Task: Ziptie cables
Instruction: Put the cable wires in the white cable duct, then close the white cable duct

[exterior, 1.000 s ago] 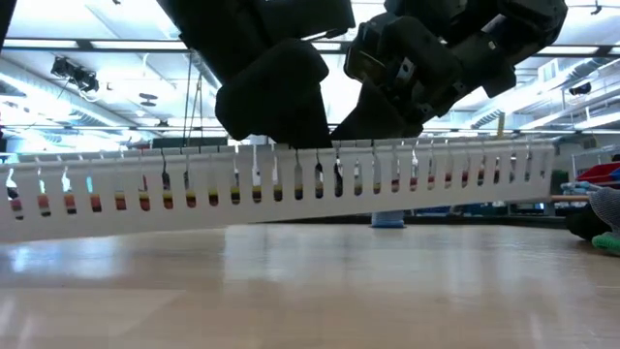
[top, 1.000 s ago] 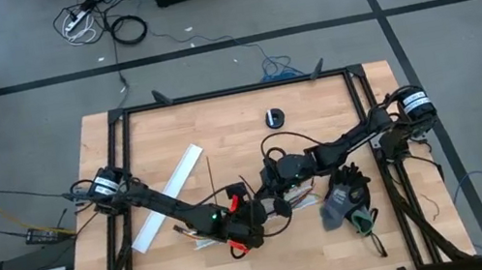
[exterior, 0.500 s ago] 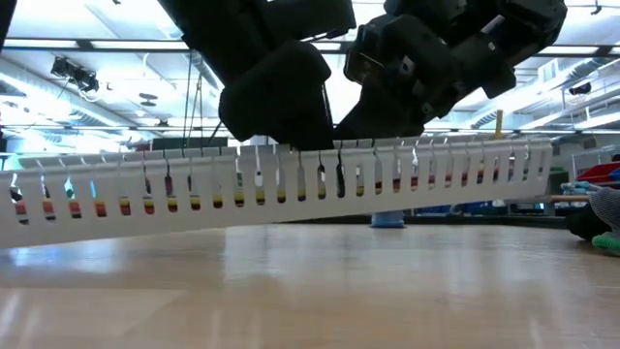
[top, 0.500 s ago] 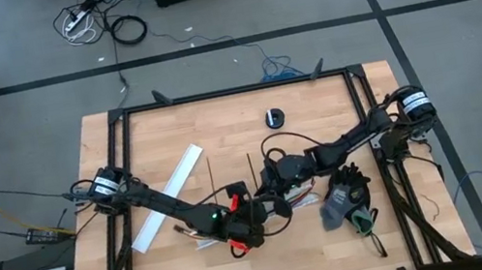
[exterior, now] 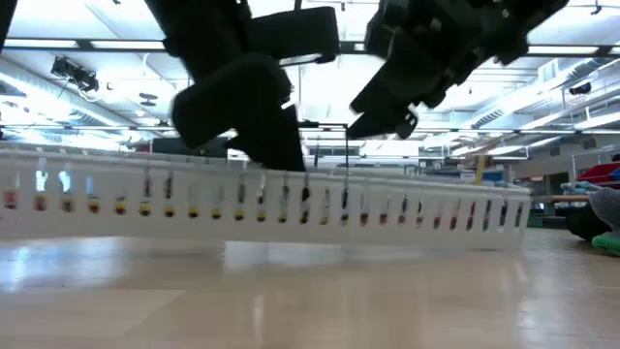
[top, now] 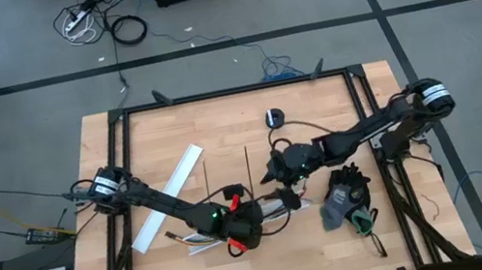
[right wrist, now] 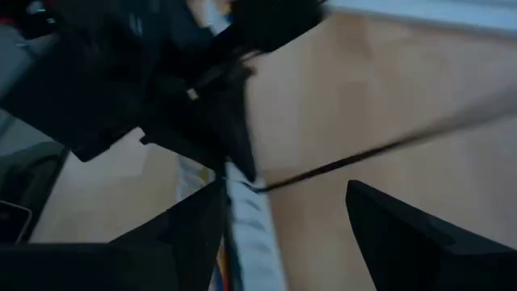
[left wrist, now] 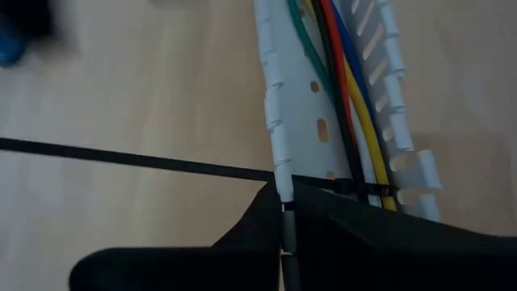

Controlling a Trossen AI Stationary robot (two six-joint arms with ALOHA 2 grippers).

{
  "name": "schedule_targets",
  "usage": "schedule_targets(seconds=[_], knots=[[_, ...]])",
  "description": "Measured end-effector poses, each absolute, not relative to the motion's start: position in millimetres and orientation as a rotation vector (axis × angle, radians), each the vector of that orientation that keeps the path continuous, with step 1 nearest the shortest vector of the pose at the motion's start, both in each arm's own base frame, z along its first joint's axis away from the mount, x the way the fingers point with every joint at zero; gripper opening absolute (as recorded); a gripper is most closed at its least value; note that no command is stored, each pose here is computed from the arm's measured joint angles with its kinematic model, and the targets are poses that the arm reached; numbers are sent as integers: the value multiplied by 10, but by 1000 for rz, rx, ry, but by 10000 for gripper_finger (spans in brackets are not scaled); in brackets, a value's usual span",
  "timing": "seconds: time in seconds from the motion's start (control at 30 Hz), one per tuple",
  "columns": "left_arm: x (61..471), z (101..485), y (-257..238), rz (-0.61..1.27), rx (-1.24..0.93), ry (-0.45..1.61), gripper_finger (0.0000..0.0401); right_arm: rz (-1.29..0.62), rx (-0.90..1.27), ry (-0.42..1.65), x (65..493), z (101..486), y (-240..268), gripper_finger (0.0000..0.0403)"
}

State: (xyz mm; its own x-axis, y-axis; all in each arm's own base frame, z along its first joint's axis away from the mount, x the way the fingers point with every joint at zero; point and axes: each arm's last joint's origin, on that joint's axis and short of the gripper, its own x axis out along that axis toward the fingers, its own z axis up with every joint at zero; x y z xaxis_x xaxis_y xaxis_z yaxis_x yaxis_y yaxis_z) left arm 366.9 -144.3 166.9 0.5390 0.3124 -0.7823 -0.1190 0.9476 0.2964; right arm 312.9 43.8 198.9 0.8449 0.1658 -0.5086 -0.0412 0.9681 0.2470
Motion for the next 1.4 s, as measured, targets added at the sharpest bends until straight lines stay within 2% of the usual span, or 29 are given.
schedule_targets(seconds=[0.23, 0.5, 0.6, 0.83, 0.97, 1.07, 1.13, 1.3, 1.4], knots=[[3756, 1686, -1376, 218, 131, 942, 23, 34, 202, 623, 2800, 2285, 342, 248], [3818, 1726, -1370, 227, 109, 875, 110, 21, 215, 660, 2597, 2425, 321, 263], [3830, 1792, -1370, 227, 146, 897, 130, 20, 212, 670, 2584, 2423, 319, 269], [3861, 2402, -1488, 276, 305, 939, 132, 45, 213, 689, 2574, 2412, 326, 268], [3738, 2709, -1583, 367, 417, 954, 128, 74, 235, 779, 2525, 2346, 351, 259], [3587, 2756, -1643, 454, 459, 981, 126, 31, 230, 852, 2489, 2270, 418, 231], [3470, 2748, -1690, 522, 472, 990, 126, -1, 204, 882, 2466, 2223, 490, 192], [3161, 2685, -1879, 663, 497, 923, 126, 7, 161, 920, 2522, 2086, 634, 30], [2985, 2652, -1975, 729, 490, 858, 126, -11, 162, 950, 2591, 1968, 645, 13]])
